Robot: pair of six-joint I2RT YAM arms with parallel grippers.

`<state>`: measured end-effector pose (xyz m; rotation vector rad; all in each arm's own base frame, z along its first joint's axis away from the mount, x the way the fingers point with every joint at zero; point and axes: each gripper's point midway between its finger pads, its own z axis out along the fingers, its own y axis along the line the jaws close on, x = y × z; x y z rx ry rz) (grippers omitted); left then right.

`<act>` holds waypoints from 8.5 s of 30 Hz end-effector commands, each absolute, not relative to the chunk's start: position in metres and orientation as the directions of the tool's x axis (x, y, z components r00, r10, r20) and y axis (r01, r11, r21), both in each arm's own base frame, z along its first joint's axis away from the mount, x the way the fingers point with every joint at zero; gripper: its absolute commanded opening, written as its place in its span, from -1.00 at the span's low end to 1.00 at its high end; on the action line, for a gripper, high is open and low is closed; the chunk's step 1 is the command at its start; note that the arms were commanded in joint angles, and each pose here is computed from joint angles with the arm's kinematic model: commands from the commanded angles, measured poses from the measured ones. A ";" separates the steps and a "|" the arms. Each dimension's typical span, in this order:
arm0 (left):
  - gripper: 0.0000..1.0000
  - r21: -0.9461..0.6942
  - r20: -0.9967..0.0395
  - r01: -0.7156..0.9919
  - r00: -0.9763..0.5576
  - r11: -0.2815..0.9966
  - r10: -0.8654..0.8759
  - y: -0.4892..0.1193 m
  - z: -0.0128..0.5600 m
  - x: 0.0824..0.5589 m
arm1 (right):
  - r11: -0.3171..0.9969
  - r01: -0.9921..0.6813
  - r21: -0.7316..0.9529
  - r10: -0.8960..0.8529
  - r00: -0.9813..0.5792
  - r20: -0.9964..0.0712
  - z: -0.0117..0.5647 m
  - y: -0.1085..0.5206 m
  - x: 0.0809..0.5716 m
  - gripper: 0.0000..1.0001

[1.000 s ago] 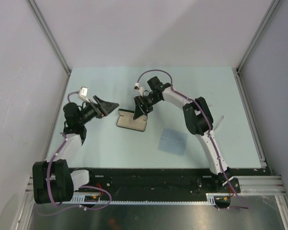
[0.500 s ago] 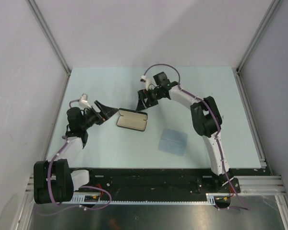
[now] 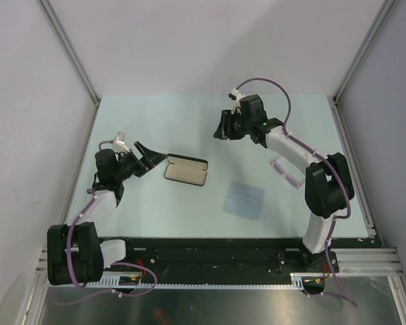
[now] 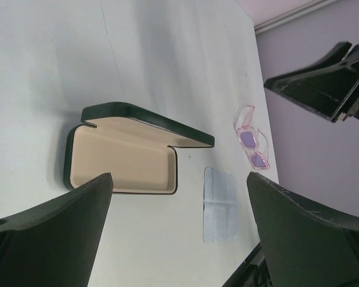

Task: Organize the sunglasses
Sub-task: Place the sunglasses case at the center of the board, then fold the glasses cleaning cloth at the center of the board.

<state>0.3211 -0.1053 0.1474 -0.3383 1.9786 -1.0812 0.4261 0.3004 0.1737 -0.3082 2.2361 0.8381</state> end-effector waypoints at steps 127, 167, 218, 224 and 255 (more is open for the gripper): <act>0.15 -0.565 -0.488 0.383 -0.869 0.731 0.078 -0.354 0.038 0.305 | 0.931 0.314 0.189 0.366 -0.813 -0.452 0.045 0.115 0.294 0.03; -0.30 -0.392 -0.435 0.401 -0.874 0.828 0.217 -0.358 -0.010 0.289 | 0.958 0.273 0.091 0.286 -0.868 -0.407 0.010 0.122 0.281 0.05; -0.28 -0.181 -0.404 0.427 -0.853 0.886 0.329 -0.341 -0.034 0.278 | 0.960 0.252 0.121 0.280 -0.871 -0.403 0.026 0.132 0.269 0.02; -0.31 -0.182 -0.396 0.420 -0.859 0.889 0.325 -0.341 -0.035 0.274 | 0.962 0.252 0.102 0.272 -0.878 -0.395 0.016 0.134 0.270 -0.01; -0.27 -0.184 -0.380 0.446 -0.854 0.876 0.355 -0.338 -0.039 0.266 | 0.964 0.252 0.089 0.266 -0.871 -0.414 0.014 0.131 0.276 -0.45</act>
